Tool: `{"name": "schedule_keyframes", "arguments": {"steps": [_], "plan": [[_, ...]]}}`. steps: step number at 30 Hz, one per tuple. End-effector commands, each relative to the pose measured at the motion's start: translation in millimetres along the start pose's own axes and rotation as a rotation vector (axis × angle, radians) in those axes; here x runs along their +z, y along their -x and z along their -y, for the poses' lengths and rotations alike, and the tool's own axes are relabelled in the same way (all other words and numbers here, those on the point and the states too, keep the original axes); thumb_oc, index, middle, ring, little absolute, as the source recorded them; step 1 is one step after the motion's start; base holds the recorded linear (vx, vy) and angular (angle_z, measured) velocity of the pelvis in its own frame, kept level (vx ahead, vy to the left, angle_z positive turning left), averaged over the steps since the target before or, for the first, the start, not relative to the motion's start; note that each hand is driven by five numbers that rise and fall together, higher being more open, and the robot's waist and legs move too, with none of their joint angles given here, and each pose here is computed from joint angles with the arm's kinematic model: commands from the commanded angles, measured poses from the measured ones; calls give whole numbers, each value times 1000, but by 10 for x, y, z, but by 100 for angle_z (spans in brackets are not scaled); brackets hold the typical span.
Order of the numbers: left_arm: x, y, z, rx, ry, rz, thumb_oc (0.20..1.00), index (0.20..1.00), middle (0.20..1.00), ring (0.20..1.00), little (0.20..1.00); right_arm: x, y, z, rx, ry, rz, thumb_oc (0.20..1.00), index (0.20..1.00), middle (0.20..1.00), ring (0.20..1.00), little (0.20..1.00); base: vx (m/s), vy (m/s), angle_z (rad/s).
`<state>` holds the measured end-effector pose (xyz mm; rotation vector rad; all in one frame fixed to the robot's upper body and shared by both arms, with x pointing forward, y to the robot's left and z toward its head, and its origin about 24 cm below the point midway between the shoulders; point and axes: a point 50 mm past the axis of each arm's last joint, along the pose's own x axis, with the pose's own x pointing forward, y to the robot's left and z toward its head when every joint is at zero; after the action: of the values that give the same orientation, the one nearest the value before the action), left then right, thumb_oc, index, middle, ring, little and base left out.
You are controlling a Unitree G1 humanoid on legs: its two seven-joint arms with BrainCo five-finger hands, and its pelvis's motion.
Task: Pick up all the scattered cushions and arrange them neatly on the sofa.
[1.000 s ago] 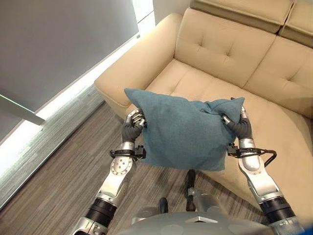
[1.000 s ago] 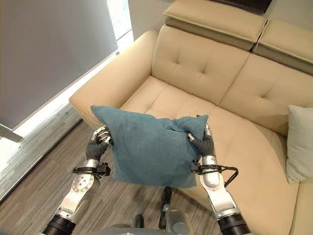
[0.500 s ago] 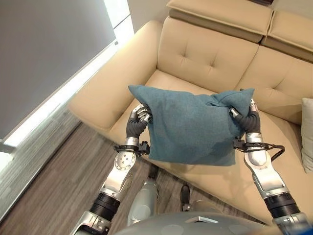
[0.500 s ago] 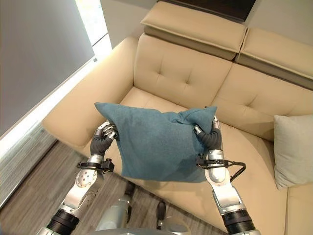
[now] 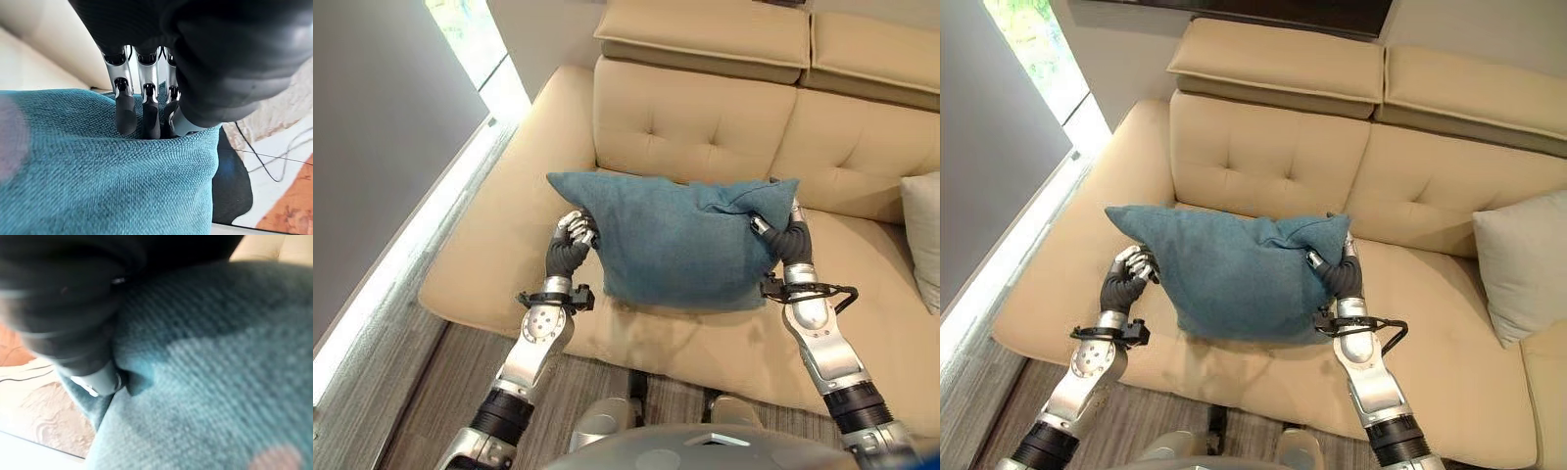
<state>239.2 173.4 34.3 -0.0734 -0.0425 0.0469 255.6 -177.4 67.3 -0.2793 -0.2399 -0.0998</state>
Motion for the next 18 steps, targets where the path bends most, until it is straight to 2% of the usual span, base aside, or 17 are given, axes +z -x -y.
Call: {"name": "schedule_keyframes", "arguments": {"steps": [1,7,14,18], "plan": [[444,-138,323,-134,49,239,200,200,200,200,200,467,-186,0,-14,-72,249,200,200,200,200,200,91,-51,6],[577,-292,408,-111,29,298,200,200,200,200,200,552,-285,-38,-19,-69,285,200,200,200,200,200,105,-63,5],[1149,-819,876,-132,28,475,200,200,200,200,200,1076,-761,-296,-37,-94,459,200,200,200,200,200,-74,-16,9],[1472,-1010,1052,-153,-22,564,200,200,200,200,200,1363,-985,-356,-58,-87,533,200,200,200,200,200,-108,1,8]]}}
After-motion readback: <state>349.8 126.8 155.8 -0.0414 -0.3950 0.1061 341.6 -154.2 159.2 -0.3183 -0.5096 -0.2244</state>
